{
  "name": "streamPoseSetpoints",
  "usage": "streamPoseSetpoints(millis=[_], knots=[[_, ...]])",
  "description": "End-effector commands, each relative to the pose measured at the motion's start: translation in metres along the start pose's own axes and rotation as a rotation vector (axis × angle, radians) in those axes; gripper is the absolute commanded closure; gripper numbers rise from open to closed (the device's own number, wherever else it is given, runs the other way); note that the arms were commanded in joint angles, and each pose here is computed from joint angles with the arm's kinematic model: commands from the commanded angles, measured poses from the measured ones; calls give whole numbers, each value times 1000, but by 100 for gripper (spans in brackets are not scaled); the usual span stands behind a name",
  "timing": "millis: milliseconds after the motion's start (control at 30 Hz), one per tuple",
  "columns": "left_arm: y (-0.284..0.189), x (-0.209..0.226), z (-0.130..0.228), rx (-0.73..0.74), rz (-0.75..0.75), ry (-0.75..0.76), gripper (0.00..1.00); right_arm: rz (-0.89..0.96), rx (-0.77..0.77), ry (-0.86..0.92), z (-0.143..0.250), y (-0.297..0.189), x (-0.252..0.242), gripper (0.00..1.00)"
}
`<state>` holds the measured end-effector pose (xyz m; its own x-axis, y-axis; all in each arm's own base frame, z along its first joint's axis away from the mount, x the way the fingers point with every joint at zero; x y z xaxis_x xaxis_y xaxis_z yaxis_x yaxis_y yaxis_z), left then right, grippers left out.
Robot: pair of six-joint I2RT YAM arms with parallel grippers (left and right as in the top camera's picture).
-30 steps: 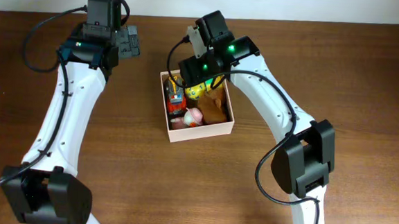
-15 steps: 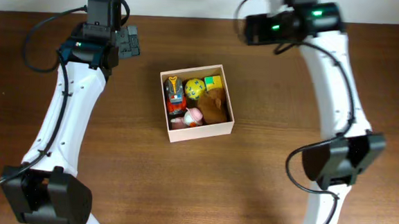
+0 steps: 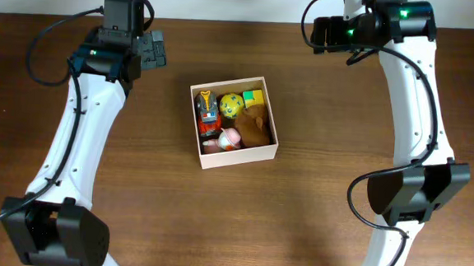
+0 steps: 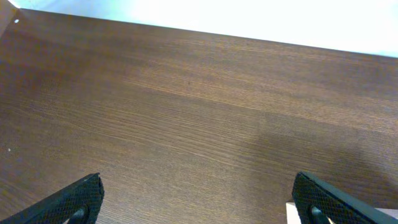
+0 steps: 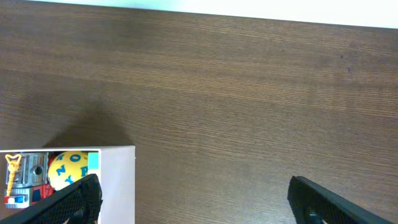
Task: Pack container
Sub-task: 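Raise the right gripper out of the box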
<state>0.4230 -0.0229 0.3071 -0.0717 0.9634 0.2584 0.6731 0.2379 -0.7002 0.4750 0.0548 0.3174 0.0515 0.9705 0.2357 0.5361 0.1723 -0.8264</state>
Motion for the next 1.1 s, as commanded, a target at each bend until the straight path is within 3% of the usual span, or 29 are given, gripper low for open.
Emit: streamPoseSetpoints(millis=[0,1067], knots=[[-10,6,-5,-29,-15,-26,1,-6,-37,6,-4,-16,1,1],[-14,-6,-6,-36,6,-4,1,-7,-46,6,-6,-16,1,1]])
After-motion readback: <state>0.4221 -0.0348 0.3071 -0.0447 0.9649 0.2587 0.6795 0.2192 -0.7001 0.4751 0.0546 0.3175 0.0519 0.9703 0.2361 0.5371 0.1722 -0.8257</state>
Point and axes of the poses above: each gripper's point midway between its finger pads, its own y axis out along the fingers, its own x axis along the line the jaws close on, z = x × y, the point moved 9 cm from there along -y, back along the fingers, and after that the axes turned 14 degrees about y, right-handed, at the moved point
